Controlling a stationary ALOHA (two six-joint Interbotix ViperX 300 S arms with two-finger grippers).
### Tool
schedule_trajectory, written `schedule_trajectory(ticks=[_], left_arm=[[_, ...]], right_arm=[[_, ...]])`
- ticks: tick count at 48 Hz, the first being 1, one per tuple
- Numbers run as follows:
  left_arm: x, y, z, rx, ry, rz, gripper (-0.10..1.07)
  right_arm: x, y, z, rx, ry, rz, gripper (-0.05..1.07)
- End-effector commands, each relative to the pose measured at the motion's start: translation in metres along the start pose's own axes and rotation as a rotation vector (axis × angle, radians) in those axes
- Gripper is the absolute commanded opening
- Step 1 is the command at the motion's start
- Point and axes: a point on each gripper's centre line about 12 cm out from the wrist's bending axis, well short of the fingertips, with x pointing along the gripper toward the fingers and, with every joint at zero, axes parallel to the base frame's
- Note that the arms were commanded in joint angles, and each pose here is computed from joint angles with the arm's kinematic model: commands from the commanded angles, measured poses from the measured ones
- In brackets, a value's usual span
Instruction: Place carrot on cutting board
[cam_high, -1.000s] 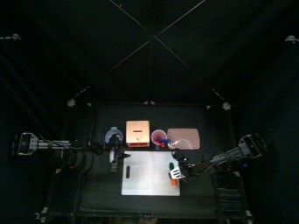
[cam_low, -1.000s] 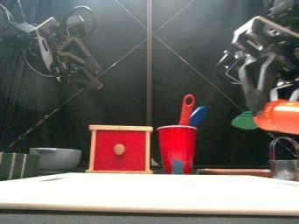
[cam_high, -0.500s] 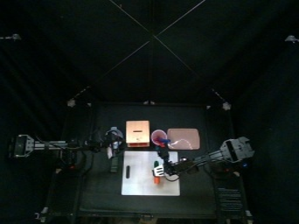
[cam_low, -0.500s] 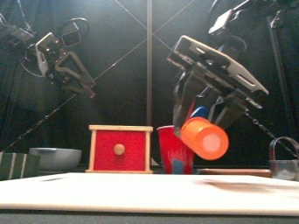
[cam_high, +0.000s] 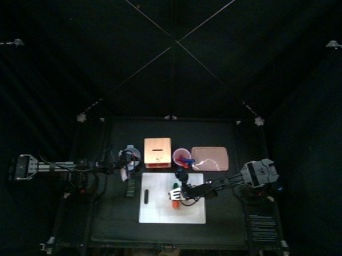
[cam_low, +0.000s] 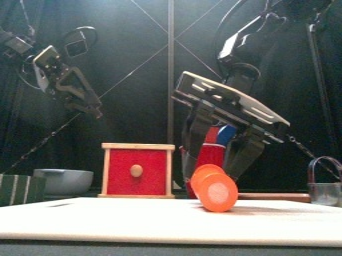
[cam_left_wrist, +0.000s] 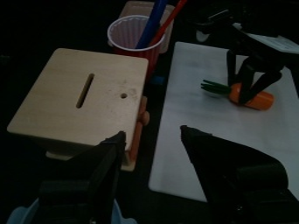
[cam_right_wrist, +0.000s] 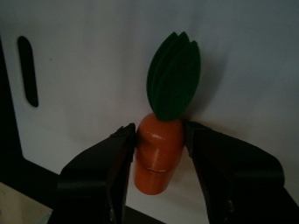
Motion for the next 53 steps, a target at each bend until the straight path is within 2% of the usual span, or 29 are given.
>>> schedule_trajectory(ticks=[1, 7, 15, 21, 31, 35, 44, 53], left_arm=[[-0.001, -0.001, 0.005, 0.0, -0.014, -0.004, 0.89], [-0.001, -0.001, 0.004, 0.0, -0.011, -0.006, 0.89], [0.0, -0.002, 0.003, 0.001, -0.008, -0.006, 0.89], [-0.001, -0.002, 0.003, -0.004, -0.009, -0.007, 0.89], [-0.001, -0.002, 0.008, -0.042, -0.02, -0.011, 0.89], [-0.001, -0.003, 0.013, -0.056, -0.031, -0.017, 0.89], [-0.001, -0.005, 0.019, -0.057, -0.049, -0.029, 0.89], [-0.002, -0.011, 0.033, -0.051, -0.082, -0.055, 0.89]], right_arm=[[-0.008, 0.007, 0.006, 0.007, -0.007, 0.026, 0.85], [-0.008, 0.006, 0.005, 0.002, -0.008, 0.025, 0.94], [-0.011, 0.006, 0.006, -0.003, -0.016, 0.017, 0.96], [-0.022, 0.01, 0.009, -0.026, -0.038, 0.029, 0.96], [-0.051, 0.024, 0.014, -0.083, -0.087, 0.103, 0.96], [-0.063, 0.027, 0.012, -0.133, -0.114, 0.126, 0.96], [-0.091, 0.029, 0.001, -0.32, -0.208, 0.179, 0.95], [-0.125, 0.016, -0.014, -0.455, -0.241, 0.26, 0.95]])
